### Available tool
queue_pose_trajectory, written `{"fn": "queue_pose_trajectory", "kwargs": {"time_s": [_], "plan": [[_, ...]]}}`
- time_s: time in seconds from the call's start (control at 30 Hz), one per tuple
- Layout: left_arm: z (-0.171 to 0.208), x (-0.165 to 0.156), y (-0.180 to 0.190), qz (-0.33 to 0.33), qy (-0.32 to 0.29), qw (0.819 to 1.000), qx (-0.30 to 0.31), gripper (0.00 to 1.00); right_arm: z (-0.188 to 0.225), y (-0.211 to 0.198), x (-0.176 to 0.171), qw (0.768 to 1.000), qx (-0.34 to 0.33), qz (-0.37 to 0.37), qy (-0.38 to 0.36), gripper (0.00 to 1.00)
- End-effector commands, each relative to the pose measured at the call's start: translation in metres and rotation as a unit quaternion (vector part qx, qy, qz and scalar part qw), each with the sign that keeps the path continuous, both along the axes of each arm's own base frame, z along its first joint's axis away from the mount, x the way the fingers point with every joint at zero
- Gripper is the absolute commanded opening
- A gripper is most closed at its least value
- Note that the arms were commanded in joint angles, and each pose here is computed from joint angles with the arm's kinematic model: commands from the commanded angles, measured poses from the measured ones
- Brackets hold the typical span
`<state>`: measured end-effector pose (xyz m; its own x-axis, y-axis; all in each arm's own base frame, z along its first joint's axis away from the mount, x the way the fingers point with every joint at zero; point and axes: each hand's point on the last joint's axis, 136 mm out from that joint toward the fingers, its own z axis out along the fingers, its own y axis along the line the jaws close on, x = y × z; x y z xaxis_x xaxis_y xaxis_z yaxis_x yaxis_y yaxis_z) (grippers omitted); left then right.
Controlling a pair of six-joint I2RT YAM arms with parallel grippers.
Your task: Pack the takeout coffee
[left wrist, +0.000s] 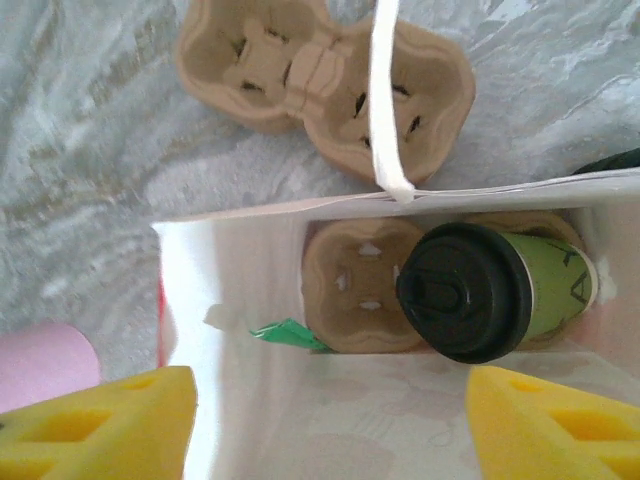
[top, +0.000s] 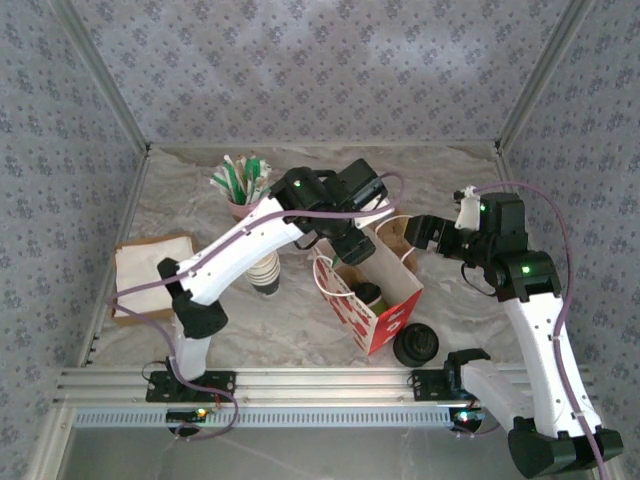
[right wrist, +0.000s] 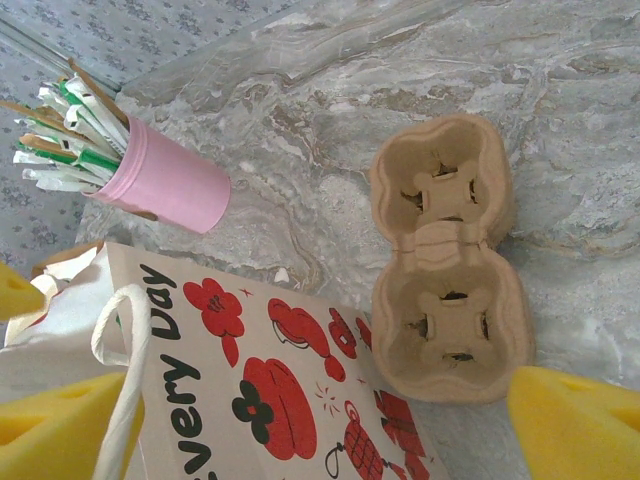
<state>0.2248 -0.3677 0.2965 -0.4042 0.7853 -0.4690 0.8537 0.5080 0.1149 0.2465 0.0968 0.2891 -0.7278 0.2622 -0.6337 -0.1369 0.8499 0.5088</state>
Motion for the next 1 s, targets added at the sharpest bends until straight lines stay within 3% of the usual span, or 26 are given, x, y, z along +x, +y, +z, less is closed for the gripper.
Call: {"fn": "queue_pose_trajectory", "kwargs": {"time_s": [0.0, 0.13, 0.33, 0.6, 0.97], "plan": [[0.037, -0.008, 0.001, -0.004, -0.019, 0.998, -0.062, 0.84, 0.006, 0.003, -0.003, 1.000, 0.005, 0.008, -0.004, 0.96], [0.054, -0.011, 0.003, -0.002, -0.030, 0.995, -0.098, 0.99, 0.011, 0.002, -0.004, 1.000, 0.004, 0.007, -0.010, 0.98], [0.081, -0.014, 0.013, 0.014, -0.055, 0.986, -0.157, 0.99, 0.017, 0.000, -0.010, 1.000, -0.002, 0.005, -0.014, 0.98], [0.124, -0.014, 0.049, 0.068, -0.111, 0.960, -0.247, 0.99, 0.064, -0.003, -0.027, 0.996, 0.008, 0.004, -0.083, 1.00], [0.114, -0.020, 0.116, 0.161, -0.129, 0.924, -0.323, 0.99, 0.094, 0.001, -0.043, 0.990, 0.042, 0.010, -0.133, 1.00]]}}
